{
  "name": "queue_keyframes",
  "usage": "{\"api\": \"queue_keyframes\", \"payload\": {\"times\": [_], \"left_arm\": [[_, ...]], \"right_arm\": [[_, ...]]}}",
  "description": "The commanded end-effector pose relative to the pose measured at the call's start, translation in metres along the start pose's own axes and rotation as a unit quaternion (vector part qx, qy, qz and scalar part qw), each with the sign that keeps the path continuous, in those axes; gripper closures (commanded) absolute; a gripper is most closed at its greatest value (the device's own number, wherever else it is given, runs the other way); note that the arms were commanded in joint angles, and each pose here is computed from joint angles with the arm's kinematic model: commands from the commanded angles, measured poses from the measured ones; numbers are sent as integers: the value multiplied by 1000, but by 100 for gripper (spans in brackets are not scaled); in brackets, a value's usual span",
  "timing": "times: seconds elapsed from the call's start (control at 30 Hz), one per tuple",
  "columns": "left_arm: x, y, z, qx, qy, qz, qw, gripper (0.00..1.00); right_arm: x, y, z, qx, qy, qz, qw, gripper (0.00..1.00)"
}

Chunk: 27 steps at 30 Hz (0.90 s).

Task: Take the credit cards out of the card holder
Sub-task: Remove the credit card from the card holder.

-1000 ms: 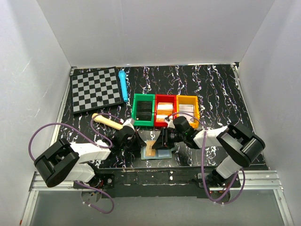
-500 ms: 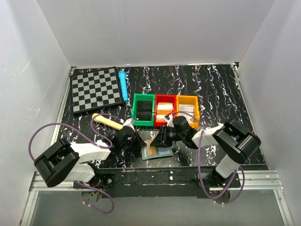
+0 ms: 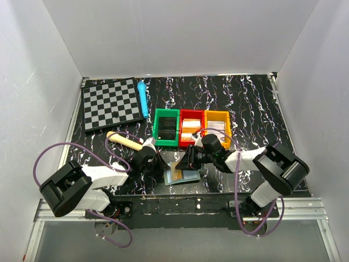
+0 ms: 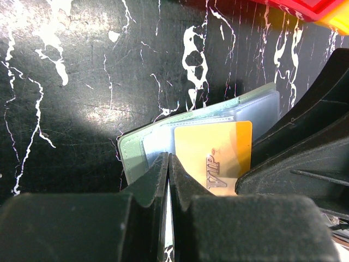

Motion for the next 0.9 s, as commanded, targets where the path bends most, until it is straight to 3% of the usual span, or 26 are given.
{"api": "queue_keyframes", "payload": {"times": [0.0, 0.5, 0.63, 0.87], "left_arm": [[29, 4, 22, -41, -5, 61, 997, 100], [30, 3, 22, -43, -5, 62, 997, 100], [30, 3, 22, -43, -5, 62, 997, 100], [30, 4, 22, -42, -5, 61, 997, 100]], "right_arm": [[1, 6, 8, -18, 23, -4, 1000, 68], [1, 14, 3, -8, 26, -11, 1000, 73], [0, 14, 4, -8, 25, -12, 1000, 85], [0, 16, 6, -6, 28, -14, 999, 89]]}}
Point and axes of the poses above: each gripper's point midway between its finger pads, its own y axis back along the fingers, its own z axis along the line the jaws close on, x = y × z, the point moved 6 cm from there along y, back along the fingers, and after that the axes turned 15 degrees about -y, right-handed, at the moved point
